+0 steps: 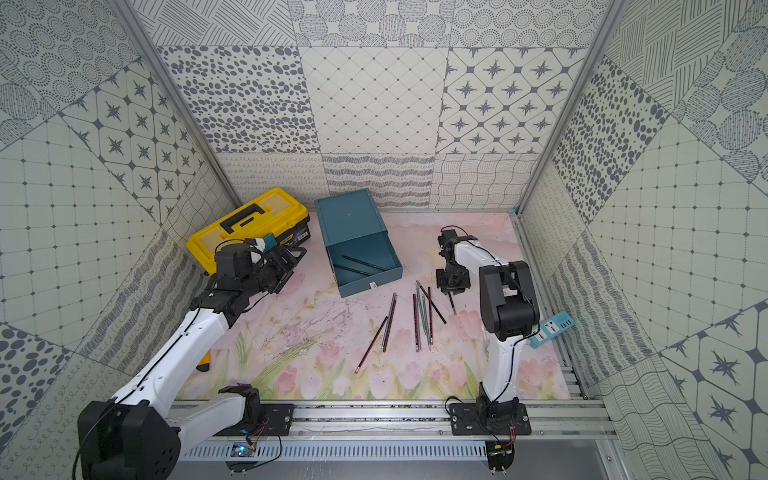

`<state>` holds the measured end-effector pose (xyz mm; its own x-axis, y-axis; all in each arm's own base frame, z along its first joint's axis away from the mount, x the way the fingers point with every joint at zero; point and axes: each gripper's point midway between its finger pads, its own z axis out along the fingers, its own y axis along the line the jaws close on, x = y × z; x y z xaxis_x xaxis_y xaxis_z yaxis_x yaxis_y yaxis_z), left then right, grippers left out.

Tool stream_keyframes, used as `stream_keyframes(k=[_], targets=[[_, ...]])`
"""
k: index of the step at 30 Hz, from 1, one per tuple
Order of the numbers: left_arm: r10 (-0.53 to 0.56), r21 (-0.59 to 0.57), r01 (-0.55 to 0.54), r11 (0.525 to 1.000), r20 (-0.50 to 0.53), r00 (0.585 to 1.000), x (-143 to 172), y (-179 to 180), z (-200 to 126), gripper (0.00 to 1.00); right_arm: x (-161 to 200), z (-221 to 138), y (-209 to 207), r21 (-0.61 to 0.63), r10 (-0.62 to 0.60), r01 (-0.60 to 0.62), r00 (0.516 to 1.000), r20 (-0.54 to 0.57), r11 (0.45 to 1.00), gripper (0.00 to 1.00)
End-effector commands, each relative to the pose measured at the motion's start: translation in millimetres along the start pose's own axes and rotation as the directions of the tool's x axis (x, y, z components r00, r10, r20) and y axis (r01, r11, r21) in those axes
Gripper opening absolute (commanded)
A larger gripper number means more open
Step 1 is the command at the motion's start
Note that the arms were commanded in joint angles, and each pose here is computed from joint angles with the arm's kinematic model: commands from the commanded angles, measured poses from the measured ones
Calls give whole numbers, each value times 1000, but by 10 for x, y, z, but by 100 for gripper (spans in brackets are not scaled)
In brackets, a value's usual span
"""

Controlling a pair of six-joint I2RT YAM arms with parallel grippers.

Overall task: Please place the pencils in the drawer according to their color
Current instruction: Pick up the pencil from the center of the board.

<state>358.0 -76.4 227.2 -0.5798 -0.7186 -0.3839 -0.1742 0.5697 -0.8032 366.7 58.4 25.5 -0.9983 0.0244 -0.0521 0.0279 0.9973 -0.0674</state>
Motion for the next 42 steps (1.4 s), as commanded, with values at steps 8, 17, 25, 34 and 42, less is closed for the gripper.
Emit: stream_keyframes(k=[8,17,25,34,42], targets=[[7,34,-7,999,17,1000,-68,-80,7,100,-4,192,24,-14,-1,1,1000,-22,1000,21],[6,37,-7,999,18,1000,-67,-94,-16,99,51,284,65,-37,1,-2,999,-37,999,14],[11,32,-12,999,26,1000,-67,-87,-43,99,69,298,82,-49,-10,8,999,-36,999,8],[17,28,-18,999,34,999,-72,-88,-70,99,31,193,73,-49,-15,15,1000,6,999,0],[9,27,-10,1000,28,1000,-62,-79,-65,99,-69,-68,87,-68,-22,29,994,104,997,0]])
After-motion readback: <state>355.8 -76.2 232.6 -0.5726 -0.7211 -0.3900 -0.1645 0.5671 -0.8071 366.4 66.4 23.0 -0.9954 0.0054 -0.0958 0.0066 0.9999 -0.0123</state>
